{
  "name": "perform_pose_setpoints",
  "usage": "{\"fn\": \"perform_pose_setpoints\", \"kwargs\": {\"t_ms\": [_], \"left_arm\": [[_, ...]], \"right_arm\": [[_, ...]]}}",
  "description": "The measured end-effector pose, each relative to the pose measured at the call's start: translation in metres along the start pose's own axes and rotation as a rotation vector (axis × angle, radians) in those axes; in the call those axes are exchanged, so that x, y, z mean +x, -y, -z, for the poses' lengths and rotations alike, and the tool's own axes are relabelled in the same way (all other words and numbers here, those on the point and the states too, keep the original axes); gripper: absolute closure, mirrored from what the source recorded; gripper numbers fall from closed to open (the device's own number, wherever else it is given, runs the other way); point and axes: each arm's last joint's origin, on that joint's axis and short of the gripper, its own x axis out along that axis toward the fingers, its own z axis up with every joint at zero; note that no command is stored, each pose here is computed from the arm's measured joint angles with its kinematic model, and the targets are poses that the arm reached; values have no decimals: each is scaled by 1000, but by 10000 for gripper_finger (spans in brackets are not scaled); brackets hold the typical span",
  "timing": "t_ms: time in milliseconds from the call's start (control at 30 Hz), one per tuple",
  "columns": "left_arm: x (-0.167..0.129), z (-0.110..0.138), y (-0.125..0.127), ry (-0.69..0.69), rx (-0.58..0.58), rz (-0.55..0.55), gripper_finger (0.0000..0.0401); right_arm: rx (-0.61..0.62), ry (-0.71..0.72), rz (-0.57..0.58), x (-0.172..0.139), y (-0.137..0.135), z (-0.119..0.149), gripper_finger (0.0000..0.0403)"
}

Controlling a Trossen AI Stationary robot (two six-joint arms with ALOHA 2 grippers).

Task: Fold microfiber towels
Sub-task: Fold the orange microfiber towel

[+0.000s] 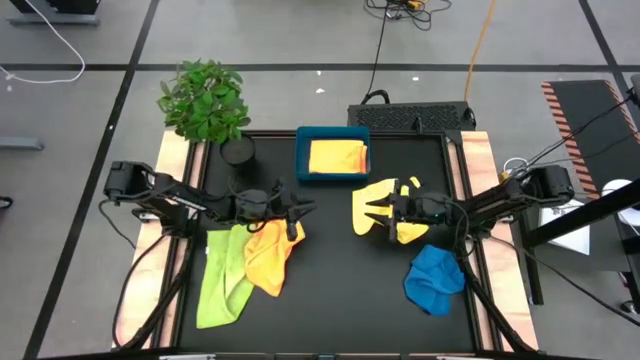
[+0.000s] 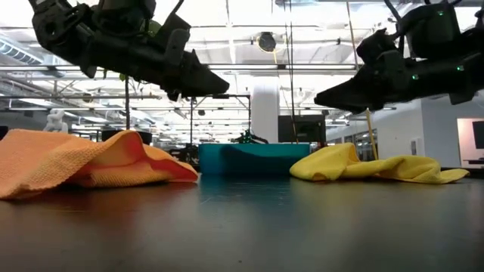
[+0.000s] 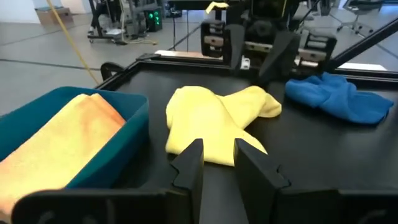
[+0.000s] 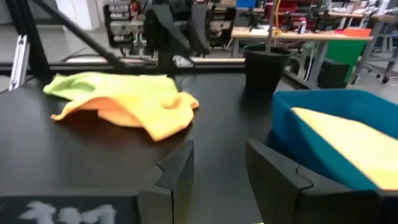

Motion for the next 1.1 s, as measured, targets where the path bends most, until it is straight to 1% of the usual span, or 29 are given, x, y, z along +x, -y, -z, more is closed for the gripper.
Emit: {"fn": "perform_pose_setpoints", "kwargs": {"t_ms": [100,233,433,567,800,900,1000,1100], "left_arm": [[0,1,0,-6,1,2,311],[3,10,4,-40,17,11,311],[9,25,6,-99,28,15,311],[12,32,6,-121,33,12,311],[14,23,5,-19,69,9,311],[14,17,6,31,59,14,311],[14,16,8,36,52,46,311],[13,17,14,29,37,90,311]], "right_arm": [[19,-36,-18,1,-4,6,268],[56,-80,-27,4,-7,14,268],[62,-68,-46,9,-11,22,268],[36,-65,-45,11,-11,25,268],[17,-7,-28,19,-9,17,268],[17,21,-34,24,-10,11,268],[16,21,-58,31,-15,6,268],[8,-3,-107,39,-25,1,268]]}}
